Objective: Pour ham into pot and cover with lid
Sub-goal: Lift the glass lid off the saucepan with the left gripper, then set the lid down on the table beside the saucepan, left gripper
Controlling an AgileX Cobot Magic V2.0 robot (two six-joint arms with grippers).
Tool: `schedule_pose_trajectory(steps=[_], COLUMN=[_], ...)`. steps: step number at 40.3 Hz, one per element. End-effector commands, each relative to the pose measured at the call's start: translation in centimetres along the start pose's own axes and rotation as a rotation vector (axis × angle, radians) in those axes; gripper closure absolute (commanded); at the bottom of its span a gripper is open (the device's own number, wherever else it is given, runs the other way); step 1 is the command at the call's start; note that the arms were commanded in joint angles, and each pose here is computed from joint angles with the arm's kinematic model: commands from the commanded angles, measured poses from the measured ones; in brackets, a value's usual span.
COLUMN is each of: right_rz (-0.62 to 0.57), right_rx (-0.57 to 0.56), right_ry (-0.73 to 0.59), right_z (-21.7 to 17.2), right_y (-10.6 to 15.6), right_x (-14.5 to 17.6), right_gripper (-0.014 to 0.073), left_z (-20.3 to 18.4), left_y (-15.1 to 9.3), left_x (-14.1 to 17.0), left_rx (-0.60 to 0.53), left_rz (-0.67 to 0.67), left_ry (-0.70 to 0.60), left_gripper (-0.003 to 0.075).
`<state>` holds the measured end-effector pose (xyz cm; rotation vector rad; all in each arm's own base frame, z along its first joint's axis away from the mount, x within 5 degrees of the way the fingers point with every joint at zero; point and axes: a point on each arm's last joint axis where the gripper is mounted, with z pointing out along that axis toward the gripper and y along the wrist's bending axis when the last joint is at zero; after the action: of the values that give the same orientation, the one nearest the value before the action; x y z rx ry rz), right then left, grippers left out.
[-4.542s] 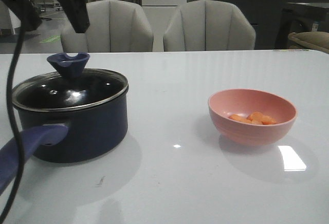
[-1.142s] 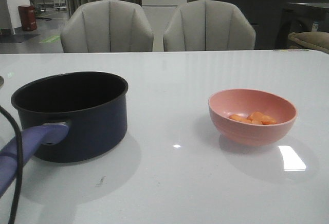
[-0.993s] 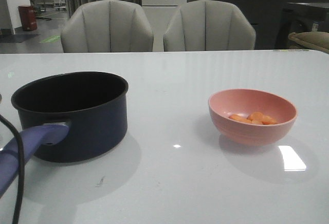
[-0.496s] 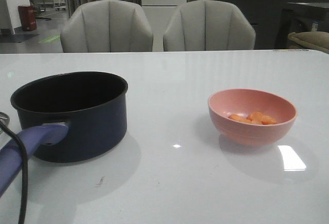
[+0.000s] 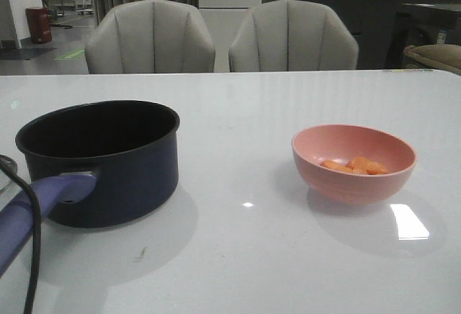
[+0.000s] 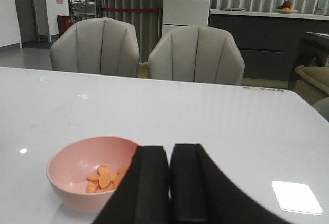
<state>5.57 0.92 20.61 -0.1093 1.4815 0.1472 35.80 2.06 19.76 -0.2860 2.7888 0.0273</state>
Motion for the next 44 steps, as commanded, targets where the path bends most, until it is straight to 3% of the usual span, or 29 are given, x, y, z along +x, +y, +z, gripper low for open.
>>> schedule_pose_trajectory(steps=[1, 13, 20, 35, 44], right_rz=[-0.009, -0.009, -0.009, -0.009, -0.009], right_rx=[0.008, 0.008, 0.008, 0.008, 0.008], right_ry=[-0.119, -0.119, -0.119, -0.119, -0.119], right_z=[-0.2, -0.2, -0.2, -0.2, -0.2], right_y=[0.0, 0.0, 0.0, 0.0, 0.0], right_x=[-1.2, -1.2, -1.2, -1.2, -1.2], right_gripper=[0.0437, 0.0437, 0.0437, 0.0437, 0.0437], left_z=[-3.0, -7.6, -11.4, -19.1, -20.8], left_y=[-1.1, -4.7, -5.2, -2.9, -1.4], left_x=[-1.6, -1.3, -0.5, 5.9, 10.8], left_rx=[0.020, 0.032, 0.066, 0.179, 0.256], left_rz=[0.025, 0.168, 0.187, 0.134, 0.098], left_ry=[-0.086, -0.180, -0.273, -0.518, -0.668], left_gripper=[0.0166, 0.0168, 0.0168, 0.0168, 0.0168])
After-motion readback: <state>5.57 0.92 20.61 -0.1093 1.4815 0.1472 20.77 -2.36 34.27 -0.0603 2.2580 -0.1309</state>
